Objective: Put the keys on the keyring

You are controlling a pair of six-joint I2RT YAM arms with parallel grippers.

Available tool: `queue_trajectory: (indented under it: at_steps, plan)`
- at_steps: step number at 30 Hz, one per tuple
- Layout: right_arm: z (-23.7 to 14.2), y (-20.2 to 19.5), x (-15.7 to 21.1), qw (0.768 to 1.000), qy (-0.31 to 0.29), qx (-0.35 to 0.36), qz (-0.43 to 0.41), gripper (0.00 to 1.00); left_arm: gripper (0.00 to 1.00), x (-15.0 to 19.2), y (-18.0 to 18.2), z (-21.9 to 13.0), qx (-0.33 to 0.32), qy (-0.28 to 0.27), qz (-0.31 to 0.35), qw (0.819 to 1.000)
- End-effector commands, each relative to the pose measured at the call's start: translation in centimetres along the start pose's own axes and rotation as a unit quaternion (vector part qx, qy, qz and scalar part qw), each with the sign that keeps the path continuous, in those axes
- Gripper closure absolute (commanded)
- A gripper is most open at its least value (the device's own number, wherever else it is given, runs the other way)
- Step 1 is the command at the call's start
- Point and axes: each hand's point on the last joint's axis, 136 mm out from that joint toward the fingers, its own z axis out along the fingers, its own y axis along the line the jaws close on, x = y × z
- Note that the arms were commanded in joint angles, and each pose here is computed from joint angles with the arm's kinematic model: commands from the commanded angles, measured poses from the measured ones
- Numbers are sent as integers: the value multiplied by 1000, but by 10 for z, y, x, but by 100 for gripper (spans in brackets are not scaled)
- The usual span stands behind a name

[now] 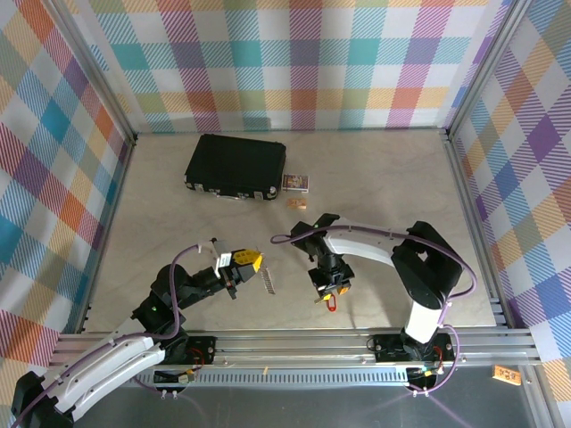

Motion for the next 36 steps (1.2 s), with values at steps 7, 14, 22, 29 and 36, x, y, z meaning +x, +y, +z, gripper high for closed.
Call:
queue_trajectory:
  at_steps: [7, 14, 22, 29, 36]
  plan:
    - [3, 3, -18, 998, -54, -13, 25, 67, 100, -12, -4, -2, 12, -25, 3, 1000]
    - [6, 1, -18, 998, -55, -10, 28, 70, 100, -12, -4, -2, 12, -26, 2, 1000]
    - [7, -2, -12, 998, -50, -7, 31, 76, 100, -12, -5, -2, 13, -26, 3, 1000]
    - [7, -1, -13, 998, -52, -9, 31, 81, 100, -12, -5, -2, 13, -26, 2, 1000]
    - [9, -1, -12, 998, -49, -10, 31, 84, 100, -12, -5, -2, 13, -26, 2, 1000]
